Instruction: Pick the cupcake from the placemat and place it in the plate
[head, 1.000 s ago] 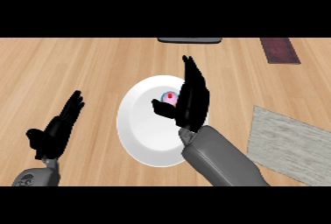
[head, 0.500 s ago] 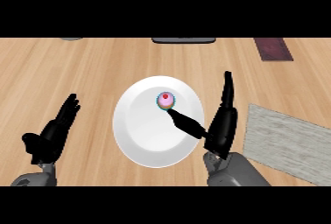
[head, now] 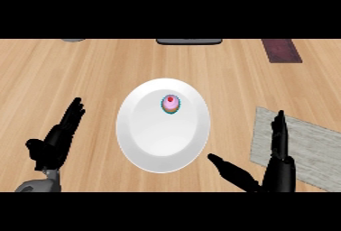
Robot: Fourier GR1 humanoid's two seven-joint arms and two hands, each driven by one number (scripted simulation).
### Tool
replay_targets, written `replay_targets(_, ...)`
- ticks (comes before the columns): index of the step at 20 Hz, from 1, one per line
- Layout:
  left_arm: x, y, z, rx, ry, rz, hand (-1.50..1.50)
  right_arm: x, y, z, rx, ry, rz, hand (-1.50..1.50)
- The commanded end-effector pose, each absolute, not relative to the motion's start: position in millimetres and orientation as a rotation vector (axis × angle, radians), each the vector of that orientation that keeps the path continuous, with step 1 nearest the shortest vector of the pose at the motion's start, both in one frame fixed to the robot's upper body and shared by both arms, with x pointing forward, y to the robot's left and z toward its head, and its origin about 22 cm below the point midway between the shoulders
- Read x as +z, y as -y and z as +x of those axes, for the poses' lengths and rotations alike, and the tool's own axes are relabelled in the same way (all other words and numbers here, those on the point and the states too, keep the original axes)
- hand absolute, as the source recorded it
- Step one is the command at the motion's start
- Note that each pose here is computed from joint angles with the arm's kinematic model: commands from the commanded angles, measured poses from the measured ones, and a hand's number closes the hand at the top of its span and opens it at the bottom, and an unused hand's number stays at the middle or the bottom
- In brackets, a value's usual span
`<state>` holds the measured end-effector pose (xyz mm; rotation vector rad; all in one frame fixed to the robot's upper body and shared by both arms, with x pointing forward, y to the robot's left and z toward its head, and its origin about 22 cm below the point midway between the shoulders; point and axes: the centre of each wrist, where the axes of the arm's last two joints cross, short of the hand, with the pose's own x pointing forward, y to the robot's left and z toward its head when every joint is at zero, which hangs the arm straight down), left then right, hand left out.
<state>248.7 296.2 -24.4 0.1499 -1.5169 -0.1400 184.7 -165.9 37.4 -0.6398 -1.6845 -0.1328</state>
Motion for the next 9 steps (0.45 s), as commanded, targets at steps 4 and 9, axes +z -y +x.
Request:
replay_targets(4,-17,-286,248,-0.135,1.526,0.171,0.0,14,206,163,-0.057,1.679,-0.638,-1.5)
replay_targets(9,-40,-307,255,-0.127,1.518,0.157,0.0,-27,212,155,-0.096,1.708,-0.642,-1.5)
